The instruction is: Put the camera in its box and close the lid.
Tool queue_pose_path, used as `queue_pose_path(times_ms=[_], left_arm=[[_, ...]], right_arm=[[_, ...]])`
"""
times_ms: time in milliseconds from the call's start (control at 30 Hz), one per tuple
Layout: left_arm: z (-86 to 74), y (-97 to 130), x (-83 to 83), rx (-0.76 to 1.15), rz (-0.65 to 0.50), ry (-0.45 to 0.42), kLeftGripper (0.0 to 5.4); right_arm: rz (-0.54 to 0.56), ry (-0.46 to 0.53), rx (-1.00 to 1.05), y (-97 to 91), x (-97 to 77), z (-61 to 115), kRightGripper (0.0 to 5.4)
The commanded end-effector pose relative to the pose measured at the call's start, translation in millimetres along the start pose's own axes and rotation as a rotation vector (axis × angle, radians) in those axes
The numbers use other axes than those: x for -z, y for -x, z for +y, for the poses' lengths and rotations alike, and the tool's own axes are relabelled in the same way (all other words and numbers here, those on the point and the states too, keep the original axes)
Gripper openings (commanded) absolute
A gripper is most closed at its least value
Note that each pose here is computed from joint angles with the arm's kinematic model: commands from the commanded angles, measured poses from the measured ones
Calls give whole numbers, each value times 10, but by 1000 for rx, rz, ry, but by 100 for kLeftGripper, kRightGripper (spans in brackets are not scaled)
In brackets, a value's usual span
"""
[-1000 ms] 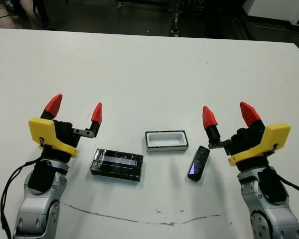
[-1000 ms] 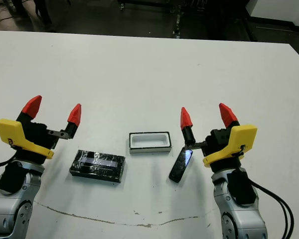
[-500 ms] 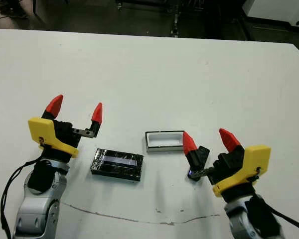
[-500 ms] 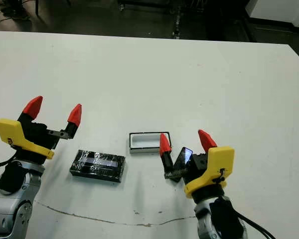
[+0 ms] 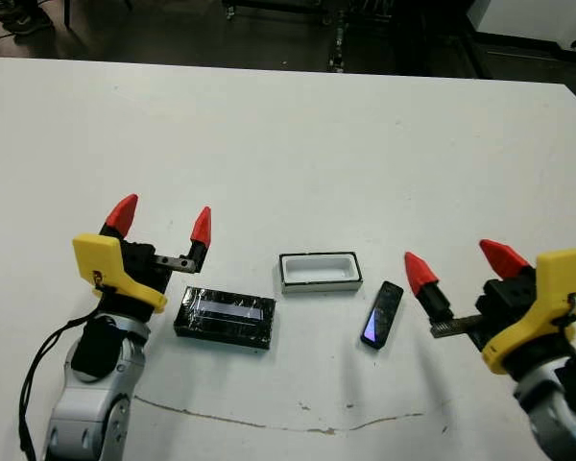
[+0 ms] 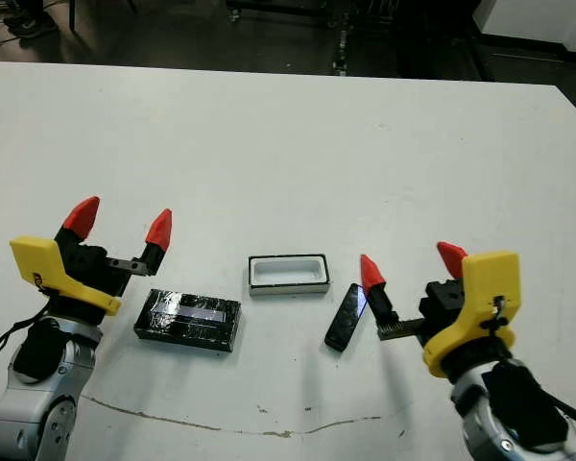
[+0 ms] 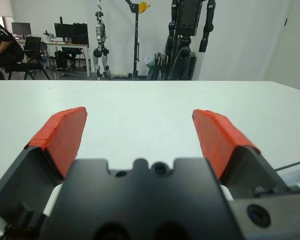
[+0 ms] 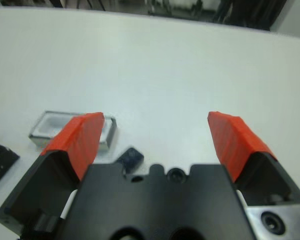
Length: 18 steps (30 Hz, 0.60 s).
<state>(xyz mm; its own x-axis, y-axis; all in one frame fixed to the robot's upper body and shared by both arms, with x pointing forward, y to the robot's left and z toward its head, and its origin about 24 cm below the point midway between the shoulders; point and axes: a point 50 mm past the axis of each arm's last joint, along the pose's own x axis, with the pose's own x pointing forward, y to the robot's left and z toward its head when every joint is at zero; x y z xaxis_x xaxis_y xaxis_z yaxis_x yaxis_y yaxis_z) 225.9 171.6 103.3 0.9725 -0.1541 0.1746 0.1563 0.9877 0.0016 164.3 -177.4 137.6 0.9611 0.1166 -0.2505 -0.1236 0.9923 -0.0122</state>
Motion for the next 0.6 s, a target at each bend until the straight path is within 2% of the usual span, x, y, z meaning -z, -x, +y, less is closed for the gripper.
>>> queue_pose_path(times_ms=[33, 200, 467, 600], left_arm=[[-24, 26, 35, -8, 13, -6, 540], [-35, 34, 46, -7, 20, -10, 540], [-70, 39, 56, -2, 23, 9, 540], [-72, 40, 58, -6, 25, -6, 540]], right_arm=[[55, -26, 26, 46, 103, 46, 536], [102, -75, 13, 50, 175, 160, 536], [145, -84, 0, 19, 167, 236, 536], [156, -121, -1, -9, 159, 279, 536]])
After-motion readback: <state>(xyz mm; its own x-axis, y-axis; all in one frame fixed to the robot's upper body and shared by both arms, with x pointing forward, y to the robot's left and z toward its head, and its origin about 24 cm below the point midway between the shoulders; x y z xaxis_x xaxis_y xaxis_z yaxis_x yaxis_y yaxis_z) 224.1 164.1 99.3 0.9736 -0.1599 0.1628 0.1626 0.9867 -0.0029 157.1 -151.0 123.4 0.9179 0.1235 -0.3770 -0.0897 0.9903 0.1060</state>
